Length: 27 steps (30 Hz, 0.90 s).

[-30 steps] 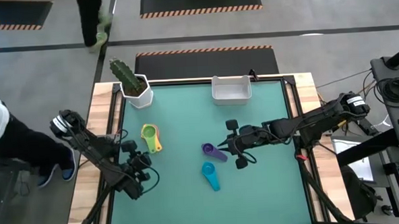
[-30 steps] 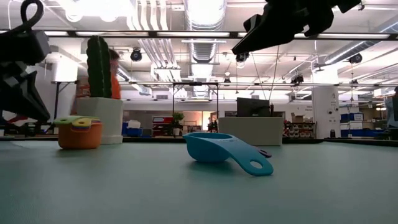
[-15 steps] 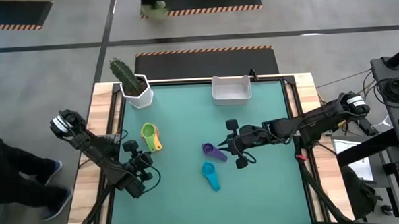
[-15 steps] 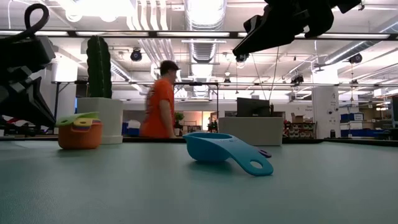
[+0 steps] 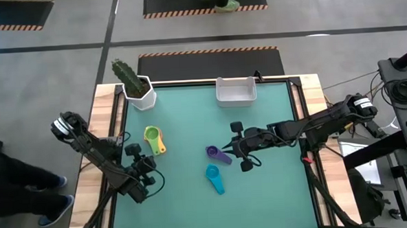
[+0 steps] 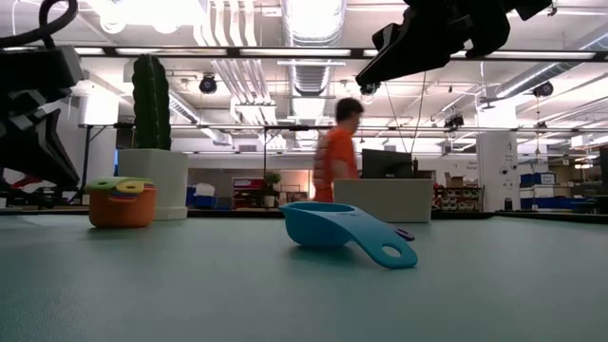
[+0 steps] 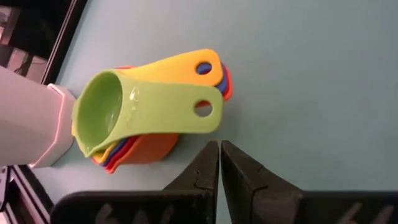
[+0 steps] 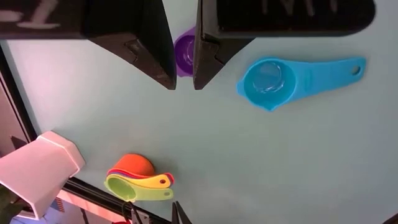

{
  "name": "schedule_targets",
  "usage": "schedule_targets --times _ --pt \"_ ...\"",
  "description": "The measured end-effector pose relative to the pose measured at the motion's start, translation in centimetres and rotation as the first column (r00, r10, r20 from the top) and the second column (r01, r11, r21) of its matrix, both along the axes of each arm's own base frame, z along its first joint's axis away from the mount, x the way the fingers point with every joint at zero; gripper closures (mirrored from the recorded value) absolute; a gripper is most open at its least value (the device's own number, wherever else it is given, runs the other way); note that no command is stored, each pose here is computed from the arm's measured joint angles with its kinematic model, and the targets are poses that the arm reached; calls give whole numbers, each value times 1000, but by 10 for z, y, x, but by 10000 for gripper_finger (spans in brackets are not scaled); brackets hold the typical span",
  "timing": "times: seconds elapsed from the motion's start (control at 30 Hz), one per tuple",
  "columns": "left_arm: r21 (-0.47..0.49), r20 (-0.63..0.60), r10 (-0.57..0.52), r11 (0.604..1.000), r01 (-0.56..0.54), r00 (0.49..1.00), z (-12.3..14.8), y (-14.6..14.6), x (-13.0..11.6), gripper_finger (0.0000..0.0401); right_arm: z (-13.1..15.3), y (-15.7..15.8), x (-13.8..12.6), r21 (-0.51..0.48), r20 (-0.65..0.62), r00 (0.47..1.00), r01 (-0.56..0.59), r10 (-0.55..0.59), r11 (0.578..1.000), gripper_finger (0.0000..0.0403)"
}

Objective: Nest measuring cups in basket
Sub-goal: Stack the green measuring cup on top of the yellow measuring cup

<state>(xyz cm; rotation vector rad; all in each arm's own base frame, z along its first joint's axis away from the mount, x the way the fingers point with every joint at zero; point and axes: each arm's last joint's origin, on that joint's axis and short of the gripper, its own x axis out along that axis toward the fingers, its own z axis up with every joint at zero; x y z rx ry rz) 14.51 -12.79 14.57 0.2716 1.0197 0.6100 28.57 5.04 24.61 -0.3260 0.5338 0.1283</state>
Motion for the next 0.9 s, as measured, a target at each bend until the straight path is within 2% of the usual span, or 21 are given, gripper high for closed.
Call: schedule_targets --times 0.63,0.8,0.9 --pt "32 78 26 999 -29 997 -7 7 -2 401 0 -1 0 -5 3 1000 5 -5 1000 360" --pt "28 84 23 999 -26 996 -3 4 0 401 -2 -15 9 96 31 994 98 -101 991 366" --pt "27 84 22 999 -24 996 -4 4 0 401 -11 -29 23 152 33 994 96 -103 984 382"
